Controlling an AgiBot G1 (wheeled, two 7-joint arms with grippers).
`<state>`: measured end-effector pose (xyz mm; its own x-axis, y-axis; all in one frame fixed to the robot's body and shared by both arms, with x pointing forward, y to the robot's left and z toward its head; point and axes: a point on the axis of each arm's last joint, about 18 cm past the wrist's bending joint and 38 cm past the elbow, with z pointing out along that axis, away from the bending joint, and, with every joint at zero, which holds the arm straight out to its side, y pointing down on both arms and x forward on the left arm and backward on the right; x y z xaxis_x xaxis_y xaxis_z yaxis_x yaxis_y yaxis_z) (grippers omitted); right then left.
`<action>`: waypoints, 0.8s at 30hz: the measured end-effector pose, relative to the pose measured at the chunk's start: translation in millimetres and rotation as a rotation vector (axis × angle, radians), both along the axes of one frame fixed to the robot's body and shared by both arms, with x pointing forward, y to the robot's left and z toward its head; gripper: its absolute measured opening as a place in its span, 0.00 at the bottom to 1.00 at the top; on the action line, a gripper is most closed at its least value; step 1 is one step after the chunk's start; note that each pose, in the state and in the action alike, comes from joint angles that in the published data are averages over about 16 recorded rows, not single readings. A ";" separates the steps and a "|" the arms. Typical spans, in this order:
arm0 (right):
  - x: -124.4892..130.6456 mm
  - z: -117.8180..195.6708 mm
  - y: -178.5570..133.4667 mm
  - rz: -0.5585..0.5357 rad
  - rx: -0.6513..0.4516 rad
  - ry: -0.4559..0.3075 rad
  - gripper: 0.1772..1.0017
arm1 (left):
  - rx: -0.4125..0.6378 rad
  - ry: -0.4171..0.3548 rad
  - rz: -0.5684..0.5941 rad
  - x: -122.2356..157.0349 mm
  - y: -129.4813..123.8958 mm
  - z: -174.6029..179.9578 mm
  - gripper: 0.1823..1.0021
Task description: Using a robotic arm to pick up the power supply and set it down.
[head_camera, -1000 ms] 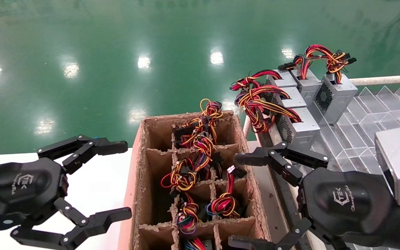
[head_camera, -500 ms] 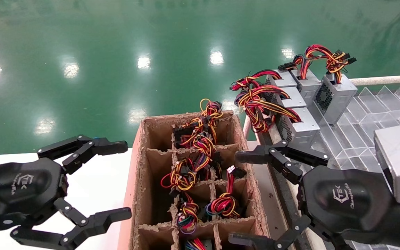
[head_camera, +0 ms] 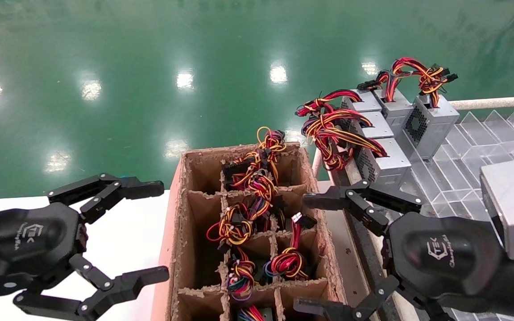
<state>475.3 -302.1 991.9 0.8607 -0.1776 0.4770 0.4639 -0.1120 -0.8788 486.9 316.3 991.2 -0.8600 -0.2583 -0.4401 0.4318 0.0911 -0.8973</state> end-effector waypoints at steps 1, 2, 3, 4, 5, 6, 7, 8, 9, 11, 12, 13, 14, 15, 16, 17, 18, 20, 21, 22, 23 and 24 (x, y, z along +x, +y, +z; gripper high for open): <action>0.0 0.0 0.0 0.000 0.000 0.000 1.00 | 0.000 0.000 0.000 0.0 0.0 0.0 1.00; 0.1 0.0 0.0 0.000 0.000 0.000 1.00 | 0.000 0.000 0.000 0.0 0.0 0.0 1.00; 0.1 0.0 0.0 0.000 0.000 0.000 1.00 | 0.000 0.000 0.000 0.0 0.0 0.0 1.00; 0.1 0.1 0.0 0.000 0.000 0.000 1.00 | 0.000 0.000 0.000 0.0 0.0 0.0 1.00; 0.1 0.1 -0.1 -0.001 0.000 0.000 1.00 | 0.000 0.000 0.000 0.0 0.0 0.0 1.00; 0.2 0.1 -0.1 -0.001 0.000 0.000 1.00 | 0.000 0.000 0.000 0.0 0.0 0.0 1.00; 0.2 0.1 -0.1 -0.001 0.000 0.000 1.00 | 0.000 0.000 0.000 0.0 0.0 0.0 1.00; 0.2 0.1 -0.1 -0.001 0.000 -0.001 1.00 | 0.000 0.000 0.000 0.0 0.0 0.0 1.00; 0.2 0.2 -0.1 -0.001 0.000 -0.001 1.00 | 0.000 0.000 0.000 0.0 0.0 0.0 1.00; 0.2 0.2 -0.1 -0.001 0.000 -0.001 1.00 | 0.000 0.000 0.000 0.0 0.0 0.0 1.00; 0.2 0.2 -0.1 -0.001 0.000 -0.001 1.00 | 0.000 0.000 0.000 0.0 0.0 0.0 1.00; 0.3 0.2 -0.1 -0.001 0.000 -0.001 1.00 | 0.000 0.000 0.000 0.0 0.0 0.0 1.00; 0.3 0.2 -0.2 -0.001 0.000 -0.001 1.00 | 0.000 0.000 0.000 0.0 0.0 0.0 1.00; 0.3 0.2 -0.2 -0.001 0.000 -0.001 1.00 | 0.000 0.000 0.000 0.0 0.0 0.0 1.00; 0.3 0.3 -0.2 -0.001 0.000 -0.001 1.00 | 0.000 0.000 0.000 0.0 0.0 0.0 1.00; 0.3 0.3 -0.2 -0.001 0.000 -0.001 1.00 | 0.000 0.000 0.000 0.0 0.0 0.0 1.00; 0.3 0.3 -0.2 -0.001 0.000 -0.001 1.00 | 0.000 0.000 0.000 0.0 0.0 0.0 1.00; 0.3 0.3 -0.2 -0.001 0.000 -0.001 1.00 | 0.000 0.000 0.000 0.0 0.0 0.0 1.00; 0.3 0.3 -0.2 -0.001 0.000 -0.001 1.00 | 0.000 0.000 0.000 0.0 0.0 0.0 1.00; 0.3 0.3 -0.2 -0.001 0.000 -0.001 1.00 | 0.000 0.000 0.000 0.0 0.0 0.0 1.00; 0.3 0.3 -0.2 -0.001 0.000 -0.001 1.00 | 0.000 0.000 0.000 0.0 0.0 0.0 1.00; 0.3 0.3 -0.2 -0.001 0.000 -0.001 1.00 | 0.000 0.000 0.000 0.0 0.0 0.0 1.00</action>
